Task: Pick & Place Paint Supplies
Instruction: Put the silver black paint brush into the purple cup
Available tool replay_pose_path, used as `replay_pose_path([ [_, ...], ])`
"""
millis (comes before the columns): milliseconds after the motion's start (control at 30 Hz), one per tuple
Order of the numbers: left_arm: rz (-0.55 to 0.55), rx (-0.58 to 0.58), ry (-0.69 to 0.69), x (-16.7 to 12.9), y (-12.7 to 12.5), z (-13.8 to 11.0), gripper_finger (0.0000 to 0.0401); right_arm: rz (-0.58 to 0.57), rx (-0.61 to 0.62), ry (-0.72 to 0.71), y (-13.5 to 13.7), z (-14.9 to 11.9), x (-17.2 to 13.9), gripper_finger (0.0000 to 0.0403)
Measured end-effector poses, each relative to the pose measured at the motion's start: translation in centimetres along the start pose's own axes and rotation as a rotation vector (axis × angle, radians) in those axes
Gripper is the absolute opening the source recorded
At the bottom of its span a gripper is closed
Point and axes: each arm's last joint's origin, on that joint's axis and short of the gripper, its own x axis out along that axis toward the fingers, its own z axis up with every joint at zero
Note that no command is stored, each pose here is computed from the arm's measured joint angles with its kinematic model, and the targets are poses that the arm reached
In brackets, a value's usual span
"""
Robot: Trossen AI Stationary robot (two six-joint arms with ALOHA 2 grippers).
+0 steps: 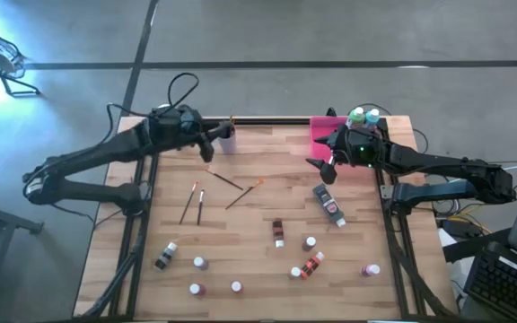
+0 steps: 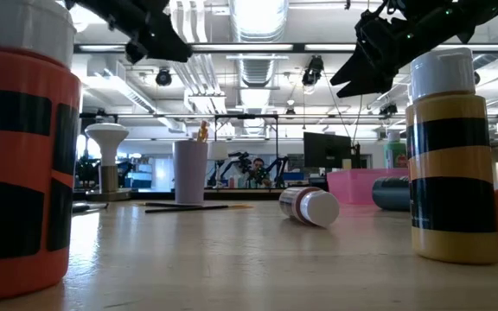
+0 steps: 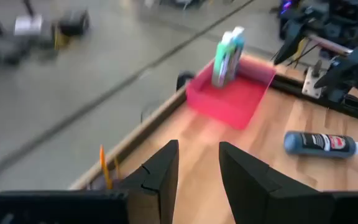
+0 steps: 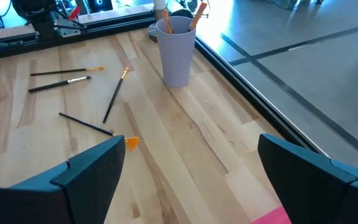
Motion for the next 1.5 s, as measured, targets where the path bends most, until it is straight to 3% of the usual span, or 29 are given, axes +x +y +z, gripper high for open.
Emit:
replay_pose_path([
  [233,0.065,-0.095,0.154,-1.5,-1.3,-0.2,0.0122,0.0,0.0,0.0,0.0,0.0,0.0,0.0363],
  [500,0.11,-0.221,0.407,-2.5,-3.8,-4.2,0.0122,0.0,-0.001,0.0,0.0,0.0,0.0,0.0363],
  [700,0.159,-0.291,0.483,-3.1,-5.0,-6.6,0.0122,0.0,0.001,0.0,0.0,0.0,0.0,0.0363],
  [1067,0.239,-0.325,0.487,-3.1,-5.3,-8.7,0.0122,0.0,0.001,0.0,0.0,0.0,0.0,0.0363],
  [1333,0.137,-0.287,0.533,-4.1,-6.6,-8.7,0.0122,0.0,-0.001,0.0,0.0,0.0,0.0,0.0363],
  [1500,-0.015,-0.206,0.637,-6.7,-8.0,-7.5,0.0122,0.0,0.001,0.0,0.0,0.0,0.0,0.0363],
])
